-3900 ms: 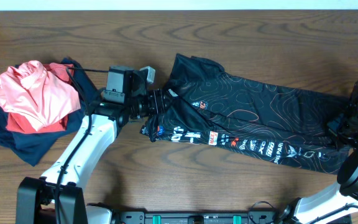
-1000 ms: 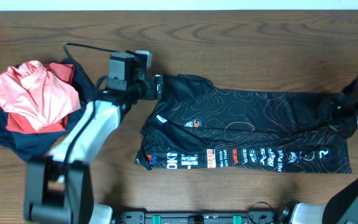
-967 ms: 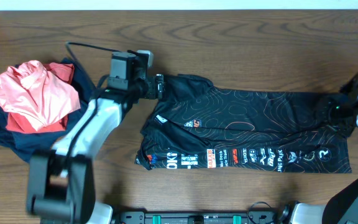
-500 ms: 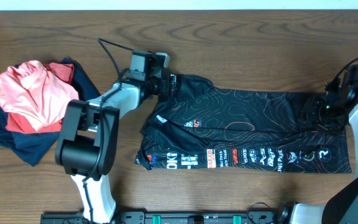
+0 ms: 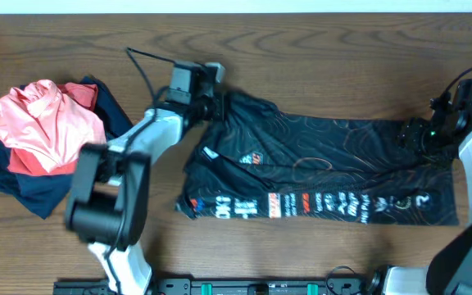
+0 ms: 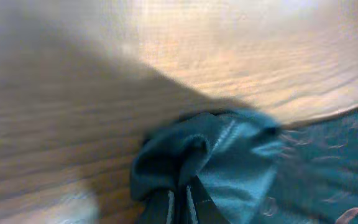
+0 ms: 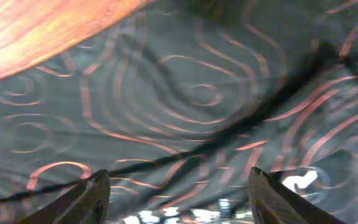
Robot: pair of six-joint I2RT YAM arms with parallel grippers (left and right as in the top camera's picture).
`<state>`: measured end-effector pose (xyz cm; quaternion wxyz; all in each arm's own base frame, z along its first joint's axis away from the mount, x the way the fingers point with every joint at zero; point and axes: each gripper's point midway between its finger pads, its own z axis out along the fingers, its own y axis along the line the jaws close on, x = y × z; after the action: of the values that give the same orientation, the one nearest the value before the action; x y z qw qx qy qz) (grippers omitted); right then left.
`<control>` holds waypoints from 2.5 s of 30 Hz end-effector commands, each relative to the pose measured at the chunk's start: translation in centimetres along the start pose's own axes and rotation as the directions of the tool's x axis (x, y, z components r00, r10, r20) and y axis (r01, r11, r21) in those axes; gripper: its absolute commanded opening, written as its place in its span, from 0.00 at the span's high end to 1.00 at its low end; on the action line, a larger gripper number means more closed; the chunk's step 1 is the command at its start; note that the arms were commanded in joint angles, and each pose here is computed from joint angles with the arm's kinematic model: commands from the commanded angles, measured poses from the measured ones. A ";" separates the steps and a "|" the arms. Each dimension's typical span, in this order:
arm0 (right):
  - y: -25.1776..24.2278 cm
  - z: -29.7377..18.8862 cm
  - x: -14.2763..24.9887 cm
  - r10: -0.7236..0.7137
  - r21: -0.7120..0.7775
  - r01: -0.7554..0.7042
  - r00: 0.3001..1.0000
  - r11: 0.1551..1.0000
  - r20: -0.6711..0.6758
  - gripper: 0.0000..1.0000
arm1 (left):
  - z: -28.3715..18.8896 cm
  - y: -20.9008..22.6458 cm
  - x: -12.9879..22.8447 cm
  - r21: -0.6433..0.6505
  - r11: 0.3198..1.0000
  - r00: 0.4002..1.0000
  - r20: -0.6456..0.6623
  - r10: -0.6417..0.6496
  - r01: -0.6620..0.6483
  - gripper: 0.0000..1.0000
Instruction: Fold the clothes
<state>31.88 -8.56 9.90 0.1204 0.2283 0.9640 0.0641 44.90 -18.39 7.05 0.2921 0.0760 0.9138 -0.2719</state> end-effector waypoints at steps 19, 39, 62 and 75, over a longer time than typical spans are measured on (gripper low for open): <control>-4.5 8.4 -12.6 0.150 0.121 -0.167 0.980 0.979 0.133 0.17 | -4.6 -0.2 0.2 -0.089 0.995 0.998 -0.044 -0.050 0.046 0.94; -6.2 10.9 -11.2 0.158 0.201 -0.169 0.985 0.965 0.072 0.99 | -4.7 -0.1 1.1 -0.100 0.993 0.994 -0.080 -0.068 0.060 0.94; -8.7 -1.4 -2.4 0.262 0.390 -0.201 0.959 0.899 -0.111 0.99 | -12.1 -2.1 5.9 -0.166 0.978 0.955 -0.247 -0.166 0.127 0.94; -10.7 -2.4 3.8 0.310 0.512 -0.114 0.897 0.851 -0.316 0.99 | -13.3 0.9 13.0 -0.335 0.933 0.866 -0.417 -0.276 0.136 0.94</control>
<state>24.69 -16.01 9.86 -0.1223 0.3403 0.9268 -0.1016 28.67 -11.52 9.10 0.0564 -0.0002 0.9864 -0.1543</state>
